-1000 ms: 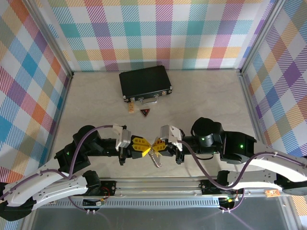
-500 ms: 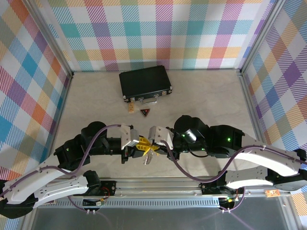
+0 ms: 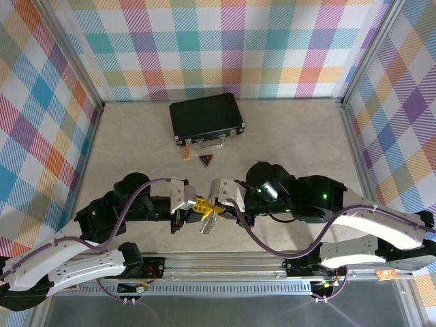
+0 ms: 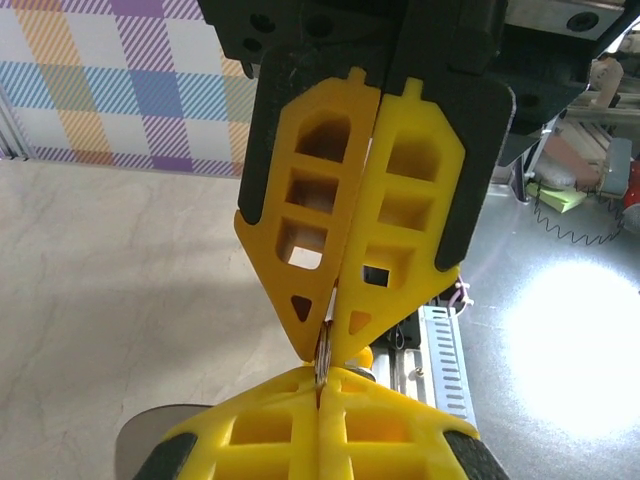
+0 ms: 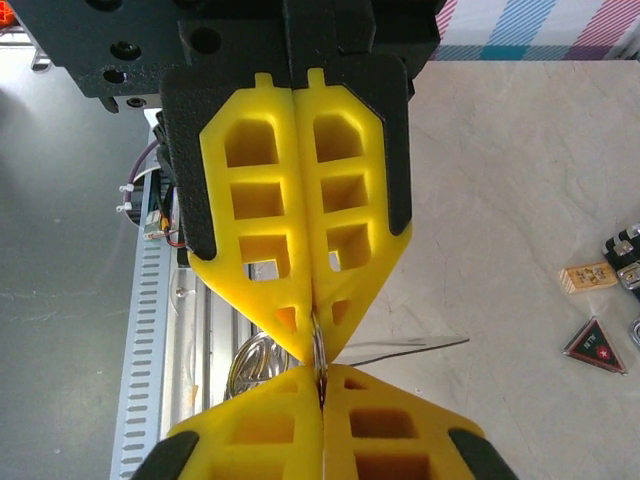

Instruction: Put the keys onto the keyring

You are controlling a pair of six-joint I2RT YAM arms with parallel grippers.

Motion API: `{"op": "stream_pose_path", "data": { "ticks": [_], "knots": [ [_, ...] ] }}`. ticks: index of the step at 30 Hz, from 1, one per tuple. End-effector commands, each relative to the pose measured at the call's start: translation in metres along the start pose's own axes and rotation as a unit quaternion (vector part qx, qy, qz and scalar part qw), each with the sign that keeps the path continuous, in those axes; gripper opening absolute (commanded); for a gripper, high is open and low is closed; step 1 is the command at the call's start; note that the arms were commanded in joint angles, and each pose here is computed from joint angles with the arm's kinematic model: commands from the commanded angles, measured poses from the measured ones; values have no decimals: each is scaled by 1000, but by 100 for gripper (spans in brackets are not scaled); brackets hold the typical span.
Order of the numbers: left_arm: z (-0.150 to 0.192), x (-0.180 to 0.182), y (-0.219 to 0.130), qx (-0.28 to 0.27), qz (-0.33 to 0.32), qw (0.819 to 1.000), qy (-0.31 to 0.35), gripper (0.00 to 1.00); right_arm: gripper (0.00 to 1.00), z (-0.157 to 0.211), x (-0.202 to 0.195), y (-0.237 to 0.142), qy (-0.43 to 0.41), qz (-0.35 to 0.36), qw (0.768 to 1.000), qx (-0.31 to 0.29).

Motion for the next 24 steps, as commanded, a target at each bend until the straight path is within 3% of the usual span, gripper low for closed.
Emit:
{"op": "stream_pose_path", "data": {
  "ticks": [1, 3, 8, 15, 24],
  "knots": [
    [-22, -11, -6, -52, 24, 998, 6, 0, 18, -11, 5, -4, -1, -11, 1000, -28],
    [-25, -14, -7, -60, 33, 998, 4, 0, 23, -14, 4, -8, 1, -6, 999, -44],
    [-45, -26, -15, -109, 60, 992, 14, 0, 25, -23, 6, -19, 1, -3, 996, -89],
    [-50, -33, -18, -127, 81, 989, 10, 0, 26, -26, 5, -31, 6, 7, 993, -114],
    [-51, -39, -21, -131, 99, 986, 5, 0, 18, -30, 7, -38, 7, 12, 990, -142]
  ]
}}
Point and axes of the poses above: each hand's point on the last joint's axis, 136 mm out from that joint toward the fingers, its own y axis out along the fingers, its own x axis along the line the jaws close on, z = x × y, the point moved 1 cm from there along -y, back along the fingers, and after that the axes turned 14 degrees about -y, right-handed, at the moved point
